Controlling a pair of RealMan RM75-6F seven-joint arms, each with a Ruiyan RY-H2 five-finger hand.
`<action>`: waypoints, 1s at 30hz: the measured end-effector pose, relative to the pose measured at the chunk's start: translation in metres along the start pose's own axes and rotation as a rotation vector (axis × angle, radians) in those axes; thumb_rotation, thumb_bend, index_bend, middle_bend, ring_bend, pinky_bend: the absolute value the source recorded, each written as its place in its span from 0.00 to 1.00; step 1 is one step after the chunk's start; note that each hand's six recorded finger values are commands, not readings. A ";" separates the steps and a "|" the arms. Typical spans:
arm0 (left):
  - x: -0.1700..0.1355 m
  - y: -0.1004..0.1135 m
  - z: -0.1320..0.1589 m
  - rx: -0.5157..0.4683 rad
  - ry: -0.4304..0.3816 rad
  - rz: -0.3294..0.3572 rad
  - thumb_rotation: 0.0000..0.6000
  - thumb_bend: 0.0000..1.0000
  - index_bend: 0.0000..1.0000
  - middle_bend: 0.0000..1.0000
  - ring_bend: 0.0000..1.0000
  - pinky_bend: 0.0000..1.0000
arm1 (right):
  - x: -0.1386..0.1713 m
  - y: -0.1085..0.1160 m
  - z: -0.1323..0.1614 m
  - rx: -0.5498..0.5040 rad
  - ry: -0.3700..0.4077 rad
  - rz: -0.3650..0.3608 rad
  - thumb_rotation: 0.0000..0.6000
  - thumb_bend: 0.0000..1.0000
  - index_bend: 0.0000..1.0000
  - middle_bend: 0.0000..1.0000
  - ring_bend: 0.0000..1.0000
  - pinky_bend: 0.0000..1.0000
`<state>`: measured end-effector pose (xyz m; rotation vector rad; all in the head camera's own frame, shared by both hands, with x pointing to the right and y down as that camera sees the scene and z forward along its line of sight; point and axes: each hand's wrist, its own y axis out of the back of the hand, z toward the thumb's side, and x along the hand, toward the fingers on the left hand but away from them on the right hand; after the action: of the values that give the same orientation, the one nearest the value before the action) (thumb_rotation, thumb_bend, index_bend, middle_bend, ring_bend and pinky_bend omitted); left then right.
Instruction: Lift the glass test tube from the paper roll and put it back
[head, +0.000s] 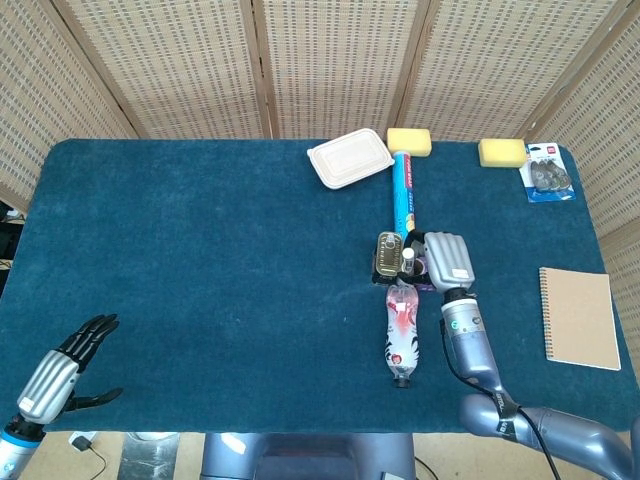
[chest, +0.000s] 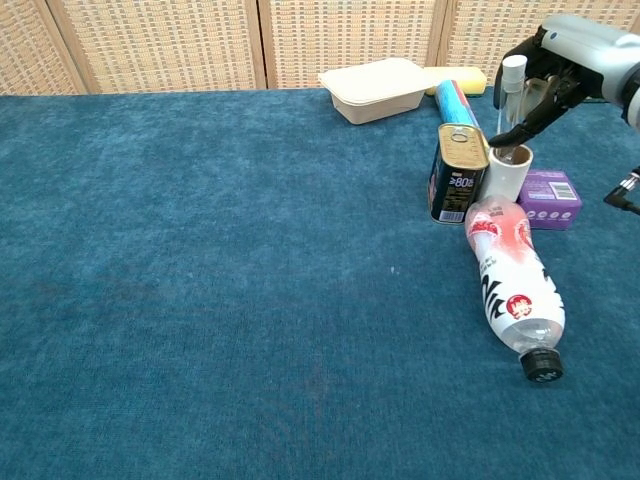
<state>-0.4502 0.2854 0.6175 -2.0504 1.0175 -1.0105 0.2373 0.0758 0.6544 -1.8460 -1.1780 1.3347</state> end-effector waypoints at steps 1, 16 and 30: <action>0.000 0.000 0.000 -0.001 0.000 0.000 1.00 0.06 0.00 0.05 0.04 0.21 | 0.000 0.000 0.000 0.004 0.000 -0.002 1.00 0.19 0.59 0.62 0.55 0.46; 0.000 0.000 0.000 0.001 0.000 -0.001 1.00 0.06 0.00 0.05 0.04 0.21 | 0.000 -0.001 0.000 0.022 -0.002 -0.005 1.00 0.21 0.66 0.70 0.66 0.49; 0.000 -0.001 -0.001 0.000 0.002 -0.003 1.00 0.06 0.00 0.05 0.04 0.21 | 0.000 -0.002 0.005 0.032 0.009 -0.017 1.00 0.22 0.69 0.74 0.73 0.56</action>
<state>-0.4506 0.2861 0.6183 -2.0517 1.0154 -1.0142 0.2321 0.0768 0.6545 -1.8141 -1.1589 1.3275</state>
